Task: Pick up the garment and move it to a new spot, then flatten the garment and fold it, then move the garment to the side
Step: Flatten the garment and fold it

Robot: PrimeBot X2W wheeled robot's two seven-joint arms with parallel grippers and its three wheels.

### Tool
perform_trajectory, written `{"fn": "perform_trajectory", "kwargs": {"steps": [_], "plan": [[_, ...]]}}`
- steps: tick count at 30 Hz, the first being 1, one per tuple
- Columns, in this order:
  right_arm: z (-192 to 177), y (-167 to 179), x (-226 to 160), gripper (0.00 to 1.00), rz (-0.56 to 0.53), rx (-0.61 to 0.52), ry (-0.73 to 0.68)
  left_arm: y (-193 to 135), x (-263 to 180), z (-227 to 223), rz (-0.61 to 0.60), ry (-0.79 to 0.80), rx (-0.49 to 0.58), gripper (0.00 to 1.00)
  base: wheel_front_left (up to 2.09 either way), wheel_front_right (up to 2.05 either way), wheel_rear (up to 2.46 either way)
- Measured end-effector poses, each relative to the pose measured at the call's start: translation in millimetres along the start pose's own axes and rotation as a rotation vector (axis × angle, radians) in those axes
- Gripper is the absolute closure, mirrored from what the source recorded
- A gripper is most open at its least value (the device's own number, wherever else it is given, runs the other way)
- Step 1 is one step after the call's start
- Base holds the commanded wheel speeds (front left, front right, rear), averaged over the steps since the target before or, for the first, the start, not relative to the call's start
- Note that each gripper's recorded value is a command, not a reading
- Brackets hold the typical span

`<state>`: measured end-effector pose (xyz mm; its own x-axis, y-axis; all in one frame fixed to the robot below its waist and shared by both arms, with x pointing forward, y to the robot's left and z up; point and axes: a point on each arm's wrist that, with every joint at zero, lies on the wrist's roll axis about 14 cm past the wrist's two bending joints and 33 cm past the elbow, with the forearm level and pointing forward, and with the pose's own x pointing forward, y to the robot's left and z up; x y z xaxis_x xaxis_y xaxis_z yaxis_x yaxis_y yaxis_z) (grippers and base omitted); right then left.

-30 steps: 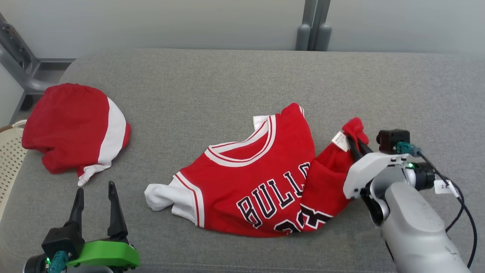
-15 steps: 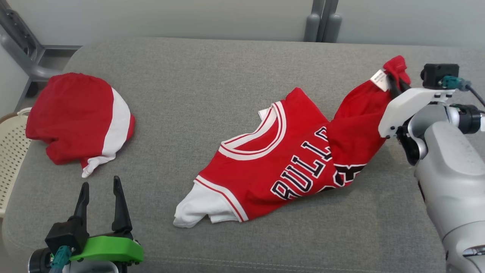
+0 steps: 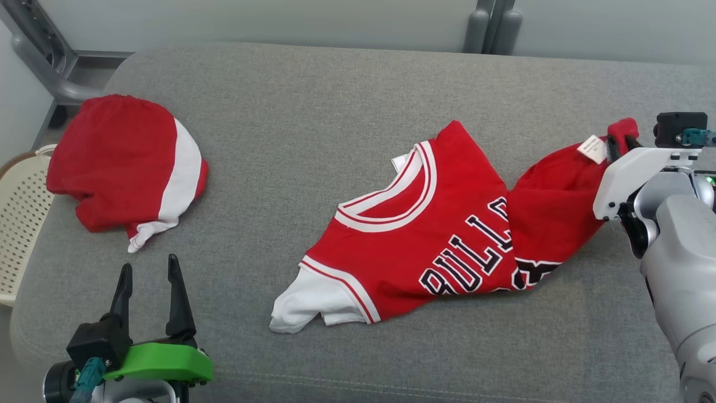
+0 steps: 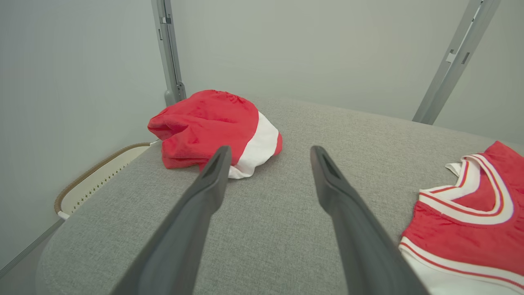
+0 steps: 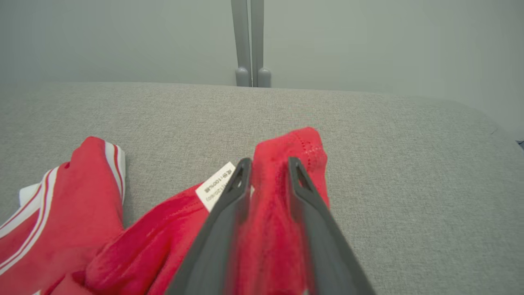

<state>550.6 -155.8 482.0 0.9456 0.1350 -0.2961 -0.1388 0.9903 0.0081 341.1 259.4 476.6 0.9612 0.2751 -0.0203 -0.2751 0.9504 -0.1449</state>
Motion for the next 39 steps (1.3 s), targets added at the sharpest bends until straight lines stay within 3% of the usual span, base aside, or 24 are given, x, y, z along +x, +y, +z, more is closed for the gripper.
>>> {"fn": "perform_trajectory", "kwargs": {"steps": [6,22,31,39], "plan": [[7.0,-5.9,-7.4,0.0,-0.015,-0.011,-0.082,-6.6,3.1,0.6,-0.019,-0.003,-0.003,0.0,0.0,0.0,0.0],[-21.2,32.6,-40.2,0.0,0.078,0.017,-0.139,-23.5,8.4,7.1,-0.069,-0.026,-0.008,0.0,0.0,0.0,0.0],[-58.7,48.2,-58.9,0.0,0.132,0.015,-0.04,-22.3,7.0,8.4,-0.07,-0.031,-0.002,0.0,0.0,0.0,0.0],[-63.9,42.5,-56.2,0.0,0.144,-0.049,0.036,-24.9,6.7,6.2,-0.078,-0.025,0.003,0.0,0.0,0.0,0.0]]}}
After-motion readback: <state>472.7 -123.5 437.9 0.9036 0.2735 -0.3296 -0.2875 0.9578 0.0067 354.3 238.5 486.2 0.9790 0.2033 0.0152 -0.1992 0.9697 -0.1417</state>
